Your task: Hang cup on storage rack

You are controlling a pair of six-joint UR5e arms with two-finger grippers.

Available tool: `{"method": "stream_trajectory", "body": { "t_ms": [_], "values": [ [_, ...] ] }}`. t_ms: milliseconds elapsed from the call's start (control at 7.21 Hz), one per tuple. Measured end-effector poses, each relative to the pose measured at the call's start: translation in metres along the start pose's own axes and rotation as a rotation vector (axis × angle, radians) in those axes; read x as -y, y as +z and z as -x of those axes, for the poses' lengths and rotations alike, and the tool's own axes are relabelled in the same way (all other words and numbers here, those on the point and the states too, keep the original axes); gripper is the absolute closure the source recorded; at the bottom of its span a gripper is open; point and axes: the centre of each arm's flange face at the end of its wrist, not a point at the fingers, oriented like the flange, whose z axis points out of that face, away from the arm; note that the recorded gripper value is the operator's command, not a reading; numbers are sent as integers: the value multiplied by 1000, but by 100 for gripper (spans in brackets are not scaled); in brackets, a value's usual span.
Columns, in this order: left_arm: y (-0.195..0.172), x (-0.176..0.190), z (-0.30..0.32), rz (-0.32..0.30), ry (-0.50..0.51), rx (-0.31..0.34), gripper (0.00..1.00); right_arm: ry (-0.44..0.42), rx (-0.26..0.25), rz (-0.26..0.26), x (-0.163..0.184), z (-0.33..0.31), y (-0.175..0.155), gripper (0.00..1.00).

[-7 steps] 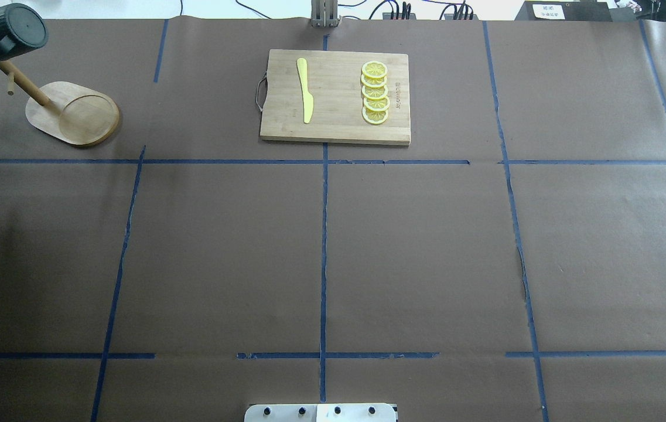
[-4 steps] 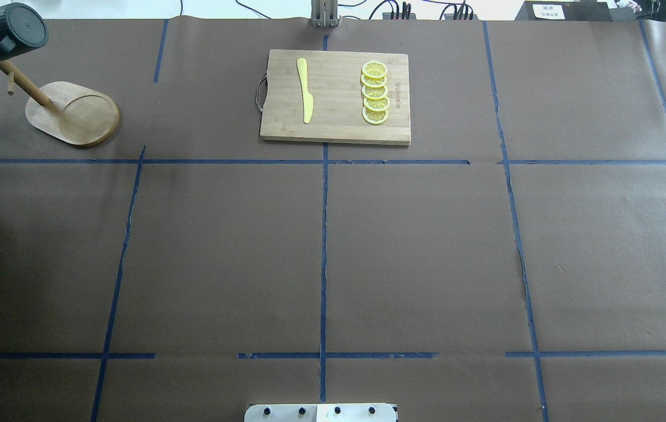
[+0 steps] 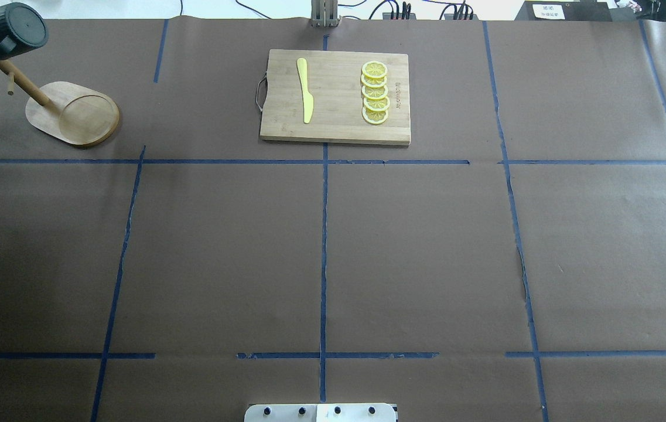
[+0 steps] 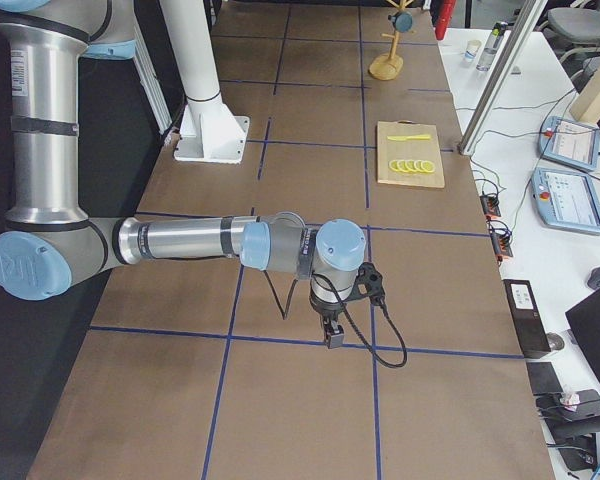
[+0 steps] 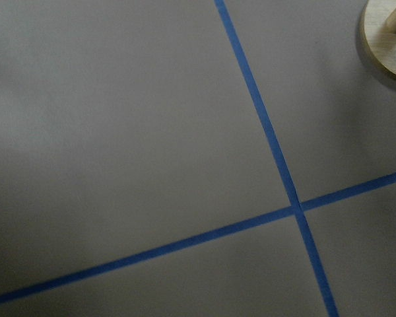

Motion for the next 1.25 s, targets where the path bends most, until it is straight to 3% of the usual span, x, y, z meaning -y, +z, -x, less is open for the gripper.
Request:
{"method": "stream_trajectory", "body": {
  "t_ms": [416, 832, 1249],
  "values": [
    [-7, -52, -10, 10, -121, -1, 0, 1, 0, 2, -2, 0, 1, 0],
    [-14, -66, -19, -27, -92, 10, 0, 7, -4, 7, -4, -1, 2, 0],
    [-10, -66, -16, -31, -84, 15, 0, 74, 1, 19, -14, -4, 9, 0]
  ]
}}
